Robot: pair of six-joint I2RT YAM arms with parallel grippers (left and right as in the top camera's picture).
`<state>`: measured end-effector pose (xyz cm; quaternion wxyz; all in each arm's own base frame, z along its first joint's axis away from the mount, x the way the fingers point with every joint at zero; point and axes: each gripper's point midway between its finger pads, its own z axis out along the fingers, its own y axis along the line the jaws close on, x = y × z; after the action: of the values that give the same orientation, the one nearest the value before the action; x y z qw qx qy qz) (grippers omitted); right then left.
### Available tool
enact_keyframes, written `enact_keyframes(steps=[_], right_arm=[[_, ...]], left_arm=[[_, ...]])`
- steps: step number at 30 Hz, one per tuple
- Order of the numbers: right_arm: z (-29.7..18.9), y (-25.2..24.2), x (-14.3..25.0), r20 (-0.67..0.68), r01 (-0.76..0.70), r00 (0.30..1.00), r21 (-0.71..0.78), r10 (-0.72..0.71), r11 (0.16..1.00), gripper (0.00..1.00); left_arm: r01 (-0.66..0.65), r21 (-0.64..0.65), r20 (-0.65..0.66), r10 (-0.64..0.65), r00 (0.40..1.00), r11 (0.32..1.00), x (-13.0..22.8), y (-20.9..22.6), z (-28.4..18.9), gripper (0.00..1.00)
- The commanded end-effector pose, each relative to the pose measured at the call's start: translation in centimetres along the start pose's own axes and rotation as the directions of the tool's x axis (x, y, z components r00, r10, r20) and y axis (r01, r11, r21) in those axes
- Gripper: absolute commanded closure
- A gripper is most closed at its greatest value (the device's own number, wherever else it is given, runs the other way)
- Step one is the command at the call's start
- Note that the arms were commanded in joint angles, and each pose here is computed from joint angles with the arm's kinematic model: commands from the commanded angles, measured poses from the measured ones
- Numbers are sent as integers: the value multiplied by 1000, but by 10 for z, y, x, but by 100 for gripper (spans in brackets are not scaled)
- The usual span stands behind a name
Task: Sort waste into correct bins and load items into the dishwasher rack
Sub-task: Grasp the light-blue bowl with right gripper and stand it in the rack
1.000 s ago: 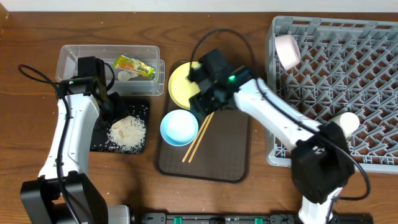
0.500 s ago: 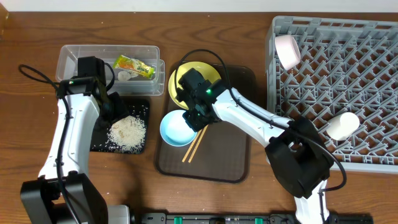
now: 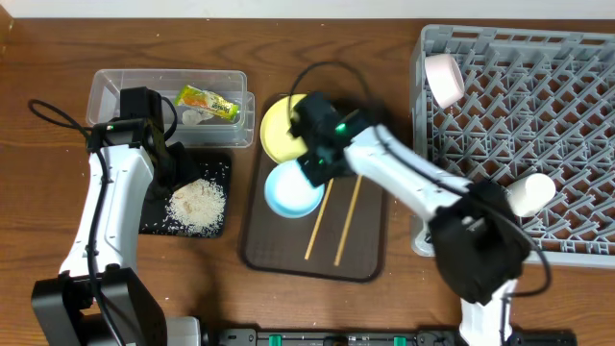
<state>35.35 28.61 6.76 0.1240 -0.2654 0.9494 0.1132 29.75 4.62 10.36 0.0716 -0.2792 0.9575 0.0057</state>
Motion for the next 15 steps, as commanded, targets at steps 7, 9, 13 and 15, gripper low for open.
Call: enact_keyframes(steps=[7, 9, 13, 15], right_arm=[[-113, -87, -48, 290, -146, 950, 90, 114, 985, 99], [-126, -114, -49, 319, -171, 941, 166, 111, 971, 99], [-166, -181, -47, 389, -243, 918, 405, 75, 882, 99], [-192, -215, -46, 442, -317, 894, 514, 71, 797, 99]], left_arm=[[5, -2, 16, -5, 1000, 1000, -2, 2, -4, 45], [5, -2, 16, -5, 1000, 1000, -2, 2, -4, 45], [5, -2, 16, -5, 1000, 1000, -2, 2, -4, 45], [6, -2, 17, -6, 1000, 1000, -2, 2, -4, 45]])
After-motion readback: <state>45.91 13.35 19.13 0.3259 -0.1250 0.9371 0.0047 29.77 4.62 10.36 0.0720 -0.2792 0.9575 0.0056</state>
